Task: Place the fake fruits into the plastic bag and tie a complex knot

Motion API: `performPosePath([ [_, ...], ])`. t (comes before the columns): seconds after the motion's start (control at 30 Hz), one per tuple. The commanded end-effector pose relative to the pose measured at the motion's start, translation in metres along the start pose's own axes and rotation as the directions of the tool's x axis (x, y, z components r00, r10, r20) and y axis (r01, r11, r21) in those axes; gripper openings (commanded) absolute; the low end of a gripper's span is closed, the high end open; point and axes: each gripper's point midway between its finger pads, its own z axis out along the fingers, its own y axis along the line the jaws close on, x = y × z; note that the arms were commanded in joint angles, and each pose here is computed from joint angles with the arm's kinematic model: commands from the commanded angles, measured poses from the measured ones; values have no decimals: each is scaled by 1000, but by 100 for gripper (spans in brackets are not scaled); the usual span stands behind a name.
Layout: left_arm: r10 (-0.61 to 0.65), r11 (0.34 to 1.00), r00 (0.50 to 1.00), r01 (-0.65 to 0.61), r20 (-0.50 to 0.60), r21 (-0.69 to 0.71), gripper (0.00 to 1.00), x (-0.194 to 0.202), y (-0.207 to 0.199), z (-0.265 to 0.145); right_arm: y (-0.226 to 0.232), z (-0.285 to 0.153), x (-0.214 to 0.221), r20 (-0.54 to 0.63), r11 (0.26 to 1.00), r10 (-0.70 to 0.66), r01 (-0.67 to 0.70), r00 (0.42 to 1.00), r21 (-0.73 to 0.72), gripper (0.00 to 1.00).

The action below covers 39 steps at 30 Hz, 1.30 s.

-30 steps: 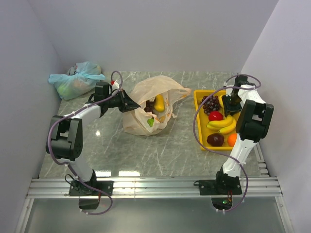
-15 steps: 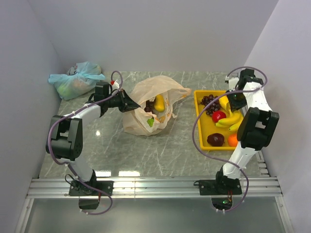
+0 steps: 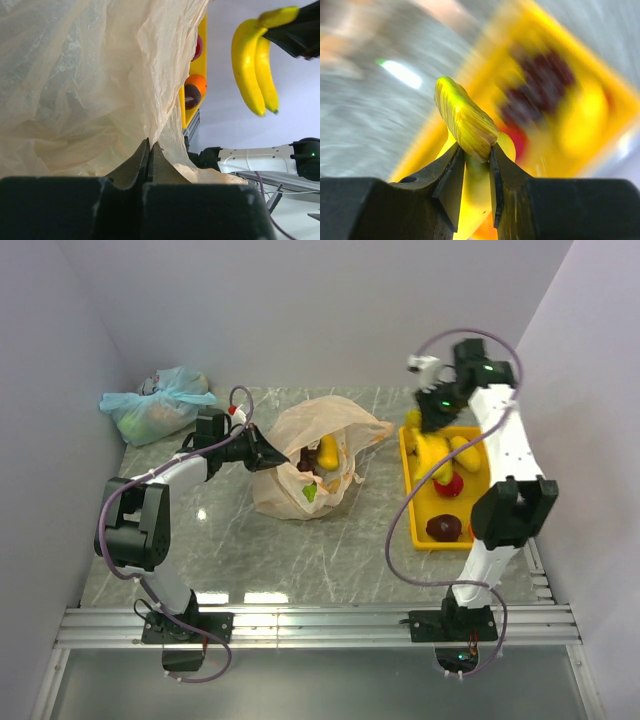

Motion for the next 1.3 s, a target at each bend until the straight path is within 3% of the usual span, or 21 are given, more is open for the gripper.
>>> performPosePath([
  [0.0,103,993,995,-102,-3,55,0,-5,-28,-6,94,-1,-59,117,958,-163,186,980,-219,0],
  [0.13,132,990,991,-131,-10,55,0,-4,-33,-7,161,37,-83,102,880,-304,320,947,-350,0],
  [0.27,146,987,989,-145,-10,68,0,-3,-36,-6,204,69,-92,102,826,-409,416,907,-380,0],
  [0.43,161,984,987,-161,8,74,0,-8,-43,-6,228,95,-74,62,782,-464,441,884,-440,0],
  [0.57,190,978,982,-189,6,89,0,-7,-51,-8,221,111,-61,2,801,-471,429,882,-418,0],
  [0.73,236,969,972,-233,-19,84,0,5,-53,-8,198,140,-84,-44,875,-397,363,917,-320,0],
  [0.77,239,969,970,-237,-35,70,0,9,-48,-8,194,133,-104,1,883,-391,376,920,-280,0],
  [0.97,275,961,958,-272,-77,48,0,21,-42,-8,186,137,-114,36,915,-350,350,936,-200,0],
  [1.1,291,957,952,-288,-99,47,0,28,-40,-8,170,130,-141,102,975,-165,178,981,-135,0],
  [1.27,288,958,952,-284,-108,46,0,28,-38,-8,165,119,-172,206,990,50,-22,977,-136,0],
])
